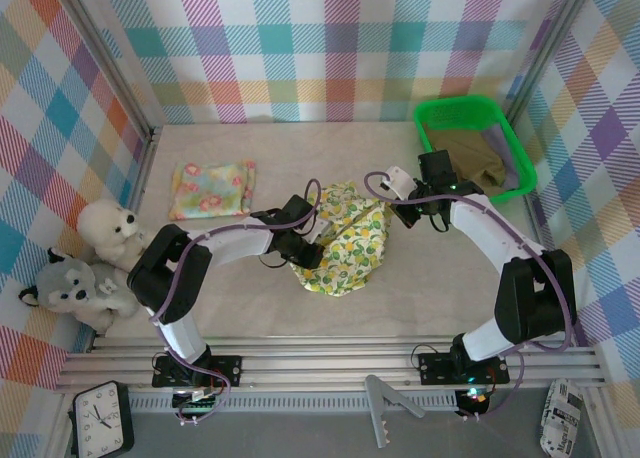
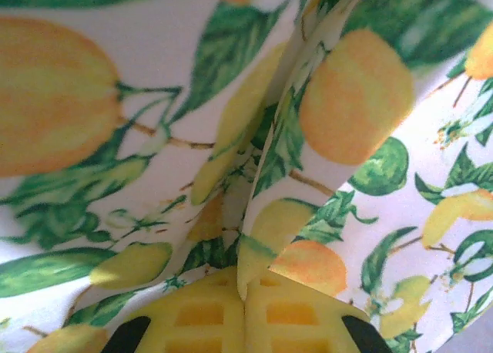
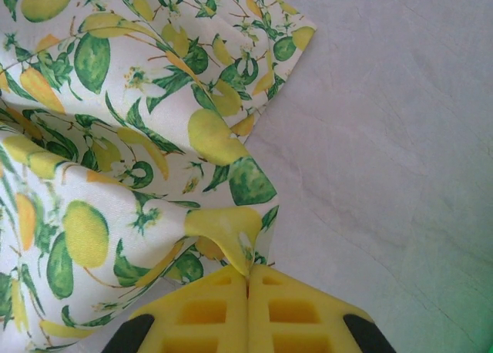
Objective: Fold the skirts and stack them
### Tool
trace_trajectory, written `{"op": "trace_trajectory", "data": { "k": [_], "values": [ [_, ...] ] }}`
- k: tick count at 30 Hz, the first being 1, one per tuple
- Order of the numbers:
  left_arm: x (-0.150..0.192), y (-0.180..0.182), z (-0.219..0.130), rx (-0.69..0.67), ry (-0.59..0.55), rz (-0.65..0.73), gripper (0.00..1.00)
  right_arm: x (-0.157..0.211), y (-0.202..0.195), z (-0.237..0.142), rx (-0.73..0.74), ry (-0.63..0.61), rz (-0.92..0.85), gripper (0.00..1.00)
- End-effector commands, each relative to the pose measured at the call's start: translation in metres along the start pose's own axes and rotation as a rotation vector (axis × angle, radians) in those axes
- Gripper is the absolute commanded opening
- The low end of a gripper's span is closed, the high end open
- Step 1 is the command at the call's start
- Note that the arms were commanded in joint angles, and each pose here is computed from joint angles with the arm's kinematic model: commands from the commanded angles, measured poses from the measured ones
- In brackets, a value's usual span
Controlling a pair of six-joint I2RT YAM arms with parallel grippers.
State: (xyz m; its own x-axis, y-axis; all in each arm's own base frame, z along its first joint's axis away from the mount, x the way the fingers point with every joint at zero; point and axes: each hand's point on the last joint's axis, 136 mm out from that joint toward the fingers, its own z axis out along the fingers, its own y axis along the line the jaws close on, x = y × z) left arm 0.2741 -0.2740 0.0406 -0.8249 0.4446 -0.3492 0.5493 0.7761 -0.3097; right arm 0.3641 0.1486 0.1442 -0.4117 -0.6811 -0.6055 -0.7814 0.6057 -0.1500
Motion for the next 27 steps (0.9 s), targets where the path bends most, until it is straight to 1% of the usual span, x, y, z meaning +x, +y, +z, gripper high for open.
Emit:
{"op": "trace_trajectory", "data": {
  "k": [1,5,8,10,15,16,18,21,25,27],
  "values": [
    [-0.007,0.011,-0.024,-0.087,-0.07,-0.026,0.0,-0.027,-0.007,-0.027,0.041,-0.101,0.0,0.0],
    [-0.022,0.026,-0.068,-0.197,-0.201,-0.075,0.0,-0.048,-0.01,-0.057,0.083,-0.183,0.013,0.0],
    [-0.046,0.035,-0.116,-0.318,-0.32,-0.098,0.0,-0.068,-0.014,-0.085,0.114,-0.247,0.059,0.0],
    [-0.067,0.039,-0.156,-0.402,-0.42,-0.108,0.0,-0.086,-0.016,-0.106,0.116,-0.294,0.105,0.0],
    [-0.131,0.052,-0.284,-0.698,-0.723,-0.101,0.0,-0.141,-0.024,-0.171,0.137,-0.454,0.136,0.0],
    [-0.141,0.052,-0.305,-0.731,-0.766,-0.098,0.0,-0.151,-0.027,-0.183,0.152,-0.482,0.137,0.0],
    [-0.161,0.052,-0.345,-0.751,-0.851,-0.092,0.0,-0.169,-0.032,-0.207,0.174,-0.53,0.128,0.0],
    [-0.185,0.044,-0.384,-0.744,-0.94,-0.051,0.0,-0.186,-0.029,-0.226,0.159,-0.564,0.082,0.0],
    [-0.203,0.035,-0.406,-0.73,-0.968,-0.007,0.0,-0.189,-0.053,-0.231,0.289,-0.578,0.099,0.0],
    [-0.207,0.032,-0.411,-0.704,-0.975,0.004,0.0,-0.189,-0.048,-0.229,0.264,-0.582,0.085,0.0]
  ]
}}
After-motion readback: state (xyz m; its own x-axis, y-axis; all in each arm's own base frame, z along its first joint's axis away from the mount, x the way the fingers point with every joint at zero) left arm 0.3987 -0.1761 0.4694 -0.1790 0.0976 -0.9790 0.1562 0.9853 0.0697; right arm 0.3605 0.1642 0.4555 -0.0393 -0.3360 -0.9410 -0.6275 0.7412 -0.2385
